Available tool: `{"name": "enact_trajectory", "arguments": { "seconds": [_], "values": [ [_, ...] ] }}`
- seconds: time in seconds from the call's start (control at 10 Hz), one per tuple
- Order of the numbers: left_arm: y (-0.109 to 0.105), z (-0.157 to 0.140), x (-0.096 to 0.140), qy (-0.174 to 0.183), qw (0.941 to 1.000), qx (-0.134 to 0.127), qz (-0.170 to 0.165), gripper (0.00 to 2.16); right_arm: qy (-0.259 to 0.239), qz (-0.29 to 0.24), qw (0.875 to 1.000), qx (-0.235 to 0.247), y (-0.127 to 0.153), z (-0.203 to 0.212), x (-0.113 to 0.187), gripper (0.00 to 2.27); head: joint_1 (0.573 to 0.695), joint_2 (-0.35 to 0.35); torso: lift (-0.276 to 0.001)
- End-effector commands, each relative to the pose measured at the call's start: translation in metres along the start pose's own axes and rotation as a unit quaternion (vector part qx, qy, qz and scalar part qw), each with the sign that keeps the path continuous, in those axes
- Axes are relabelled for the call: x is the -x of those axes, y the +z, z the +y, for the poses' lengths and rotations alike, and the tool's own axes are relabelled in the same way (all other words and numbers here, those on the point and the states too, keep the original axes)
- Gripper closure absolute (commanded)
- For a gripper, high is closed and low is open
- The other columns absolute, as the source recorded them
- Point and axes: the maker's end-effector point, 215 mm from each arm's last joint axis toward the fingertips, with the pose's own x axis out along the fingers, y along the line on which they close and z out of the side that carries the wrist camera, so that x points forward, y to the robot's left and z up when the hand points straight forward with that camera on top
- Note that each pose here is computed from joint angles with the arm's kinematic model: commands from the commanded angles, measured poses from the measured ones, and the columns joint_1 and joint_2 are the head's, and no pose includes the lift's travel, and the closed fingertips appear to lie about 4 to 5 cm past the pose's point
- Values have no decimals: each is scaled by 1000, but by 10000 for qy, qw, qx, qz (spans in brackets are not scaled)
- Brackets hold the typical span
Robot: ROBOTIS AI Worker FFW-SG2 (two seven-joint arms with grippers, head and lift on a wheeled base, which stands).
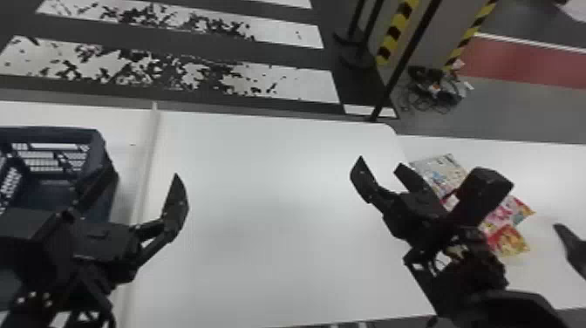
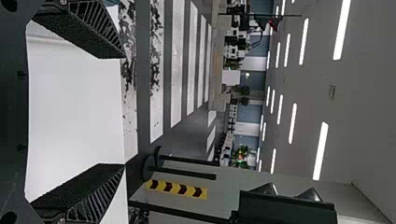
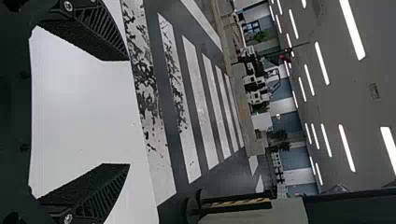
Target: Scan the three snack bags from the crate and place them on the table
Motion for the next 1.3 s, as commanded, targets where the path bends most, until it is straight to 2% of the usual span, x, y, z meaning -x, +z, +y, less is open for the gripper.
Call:
{"name": "enact_trajectory", "arguments": {
  "seconds": [0.0, 0.2, 0.6, 0.8, 1.0, 1.2],
  "values": [
    [-2, 8, 3, 146, 9999, 7, 30, 33, 205, -48, 9996, 169, -18, 32, 10, 80, 695, -180, -62],
    [-10, 4, 10, 131, 9998, 45, 122, 36, 242, -161, 9990, 330, -31, 38, 22, 80, 695, -120, -62],
    [-27, -2, 36, 77, 9994, 80, 328, 33, 169, -733, 9958, 524, -13, 33, 57, 80, 695, -127, -62],
    [-28, -10, 53, 35, 9996, 128, 253, 36, 88, -536, 9975, 458, -25, 20, 74, 80, 695, -154, -62],
    [-36, -8, 63, 77, 9993, 122, 341, 36, 15, -276, 9989, 385, -45, 7, 92, 80, 695, -184, -62],
    [-28, -9, 70, 82, 9995, 159, 246, 36, 9, -252, 9988, 421, -46, 5, 101, 80, 695, -202, -62]
  ]
}}
